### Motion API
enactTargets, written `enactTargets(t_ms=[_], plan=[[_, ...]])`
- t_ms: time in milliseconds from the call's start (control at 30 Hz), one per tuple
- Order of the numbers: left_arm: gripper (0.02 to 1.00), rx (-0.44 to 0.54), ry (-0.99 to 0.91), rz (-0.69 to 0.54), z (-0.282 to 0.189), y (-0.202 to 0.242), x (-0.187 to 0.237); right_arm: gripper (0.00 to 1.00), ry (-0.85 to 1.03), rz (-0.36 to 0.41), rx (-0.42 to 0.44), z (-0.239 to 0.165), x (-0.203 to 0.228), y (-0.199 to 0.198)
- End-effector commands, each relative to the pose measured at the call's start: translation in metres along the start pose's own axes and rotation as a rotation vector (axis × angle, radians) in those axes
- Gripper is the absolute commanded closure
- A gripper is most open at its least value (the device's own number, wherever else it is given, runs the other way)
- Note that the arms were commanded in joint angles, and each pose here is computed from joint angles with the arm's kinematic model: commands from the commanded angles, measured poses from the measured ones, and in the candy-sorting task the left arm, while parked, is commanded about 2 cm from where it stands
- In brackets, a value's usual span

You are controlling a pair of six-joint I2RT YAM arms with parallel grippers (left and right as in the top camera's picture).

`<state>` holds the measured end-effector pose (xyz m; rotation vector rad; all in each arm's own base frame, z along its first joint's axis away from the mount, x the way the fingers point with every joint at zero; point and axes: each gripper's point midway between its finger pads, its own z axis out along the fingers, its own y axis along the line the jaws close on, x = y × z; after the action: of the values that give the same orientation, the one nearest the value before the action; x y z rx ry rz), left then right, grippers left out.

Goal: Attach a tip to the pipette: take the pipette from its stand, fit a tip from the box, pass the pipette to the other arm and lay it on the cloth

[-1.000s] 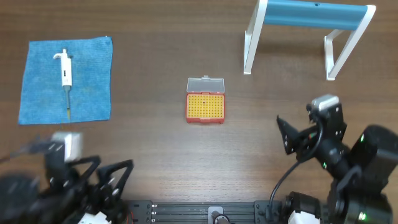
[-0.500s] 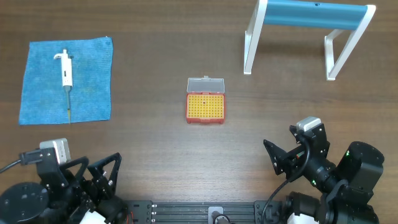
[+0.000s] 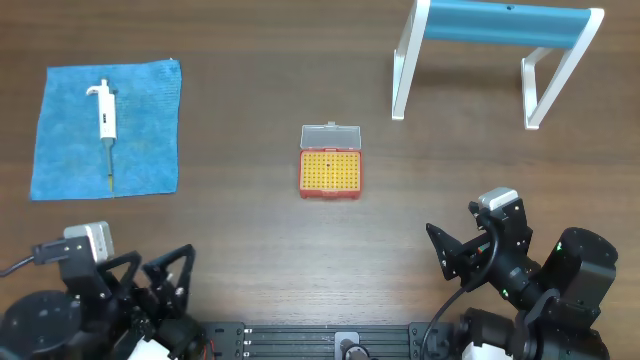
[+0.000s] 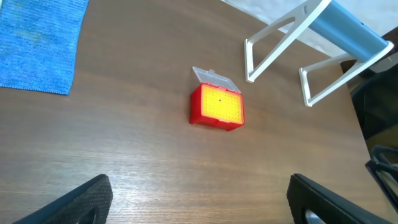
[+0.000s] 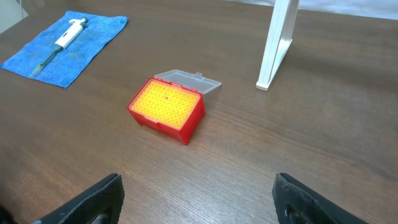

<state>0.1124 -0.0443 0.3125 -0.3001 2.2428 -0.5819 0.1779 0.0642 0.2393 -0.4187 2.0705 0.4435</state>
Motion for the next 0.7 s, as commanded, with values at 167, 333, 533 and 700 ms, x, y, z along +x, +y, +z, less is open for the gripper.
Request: enactTargets(t_ms=[167,333,533,700], plan=[[0.023,-0.083,-0.31,-0.056,0.039,0.027,-0.038,0.215,0.001,-0.013,0.014,0.0,0.001,-0.002],[0.023,0.076,-0.761,0.317,0.077,0.021,-0.088,0.215,0.001,-0.013,0.014,0.0,0.001,-0.002],[0.02,0.095,-1.071,0.351,0.088,0.046,-0.083,0.218,0.001,-0.013,0.014,0.0,0.001,-0.002],[0.02,-0.017,-1.021,0.284,0.113,0.083,-0.064,0.218,0.001,-0.013,0.014,0.0,0.001,-0.002]])
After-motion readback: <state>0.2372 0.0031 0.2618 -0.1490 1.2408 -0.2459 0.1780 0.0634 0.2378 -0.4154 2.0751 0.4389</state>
